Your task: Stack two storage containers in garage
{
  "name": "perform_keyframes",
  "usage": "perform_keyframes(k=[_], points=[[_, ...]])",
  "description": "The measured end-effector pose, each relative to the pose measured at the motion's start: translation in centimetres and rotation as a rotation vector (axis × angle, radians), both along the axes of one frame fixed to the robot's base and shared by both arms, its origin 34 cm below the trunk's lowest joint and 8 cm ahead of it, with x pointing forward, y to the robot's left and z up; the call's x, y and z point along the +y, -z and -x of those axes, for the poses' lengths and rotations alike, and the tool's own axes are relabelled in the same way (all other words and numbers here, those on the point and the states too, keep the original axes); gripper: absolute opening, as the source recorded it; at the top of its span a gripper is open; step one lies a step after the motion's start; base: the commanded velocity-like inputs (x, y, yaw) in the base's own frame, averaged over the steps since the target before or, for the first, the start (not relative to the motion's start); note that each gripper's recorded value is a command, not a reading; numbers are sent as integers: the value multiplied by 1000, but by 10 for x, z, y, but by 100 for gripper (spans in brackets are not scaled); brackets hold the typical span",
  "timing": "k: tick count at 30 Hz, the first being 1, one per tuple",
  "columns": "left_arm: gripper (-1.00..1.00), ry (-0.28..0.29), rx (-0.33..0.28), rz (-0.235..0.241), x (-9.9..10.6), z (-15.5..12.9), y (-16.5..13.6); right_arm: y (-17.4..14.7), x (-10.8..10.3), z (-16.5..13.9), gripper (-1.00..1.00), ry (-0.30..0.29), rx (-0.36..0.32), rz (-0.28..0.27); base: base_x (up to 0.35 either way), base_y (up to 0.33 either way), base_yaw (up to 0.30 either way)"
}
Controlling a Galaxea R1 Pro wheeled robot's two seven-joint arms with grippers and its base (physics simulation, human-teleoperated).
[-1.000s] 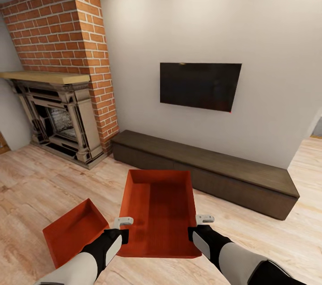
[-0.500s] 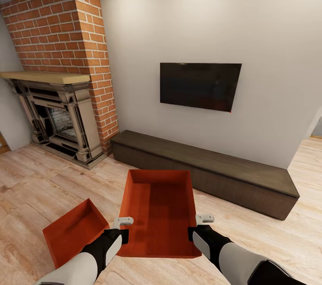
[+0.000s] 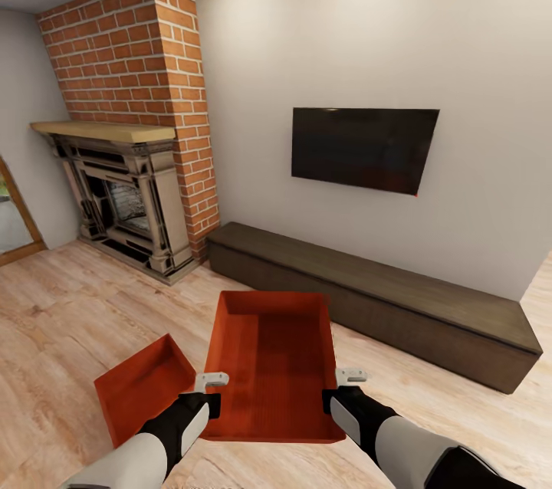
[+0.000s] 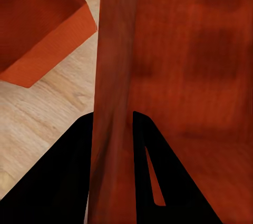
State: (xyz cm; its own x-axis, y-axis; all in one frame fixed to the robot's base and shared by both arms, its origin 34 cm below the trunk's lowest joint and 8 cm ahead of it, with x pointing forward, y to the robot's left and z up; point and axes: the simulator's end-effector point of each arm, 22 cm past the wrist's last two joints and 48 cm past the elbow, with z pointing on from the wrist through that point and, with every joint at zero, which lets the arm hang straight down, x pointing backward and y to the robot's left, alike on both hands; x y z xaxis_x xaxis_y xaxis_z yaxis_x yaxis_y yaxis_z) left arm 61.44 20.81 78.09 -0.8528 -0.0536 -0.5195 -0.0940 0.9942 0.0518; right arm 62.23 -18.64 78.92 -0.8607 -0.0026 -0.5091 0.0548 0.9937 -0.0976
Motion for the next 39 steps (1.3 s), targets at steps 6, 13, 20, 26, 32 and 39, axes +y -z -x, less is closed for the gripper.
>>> perform_keyframes(k=[6, 13, 20, 26, 32, 39], points=[[-100, 0, 0, 0, 0, 0, 0, 0, 0, 0, -100, 0, 0, 0, 0, 0, 286], [-100, 0, 0, 0, 0, 0, 0, 0, 0, 0, -100, 0, 0, 0, 0, 0, 286], [-100, 0, -1, 0, 0, 0, 0, 0, 0, 0, -100, 0, -1, 0, 0, 0, 286], [-100, 0, 0, 0, 0, 0, 0, 0, 0, 0, -100, 0, 0, 0, 0, 0, 286], [-100, 0, -1, 0, 0, 0, 0, 0, 0, 0, -100, 0, -1, 0, 0, 0, 286], [-100, 0, -1, 0, 0, 0, 0, 0, 0, 0, -100, 0, -1, 0, 0, 0, 286]])
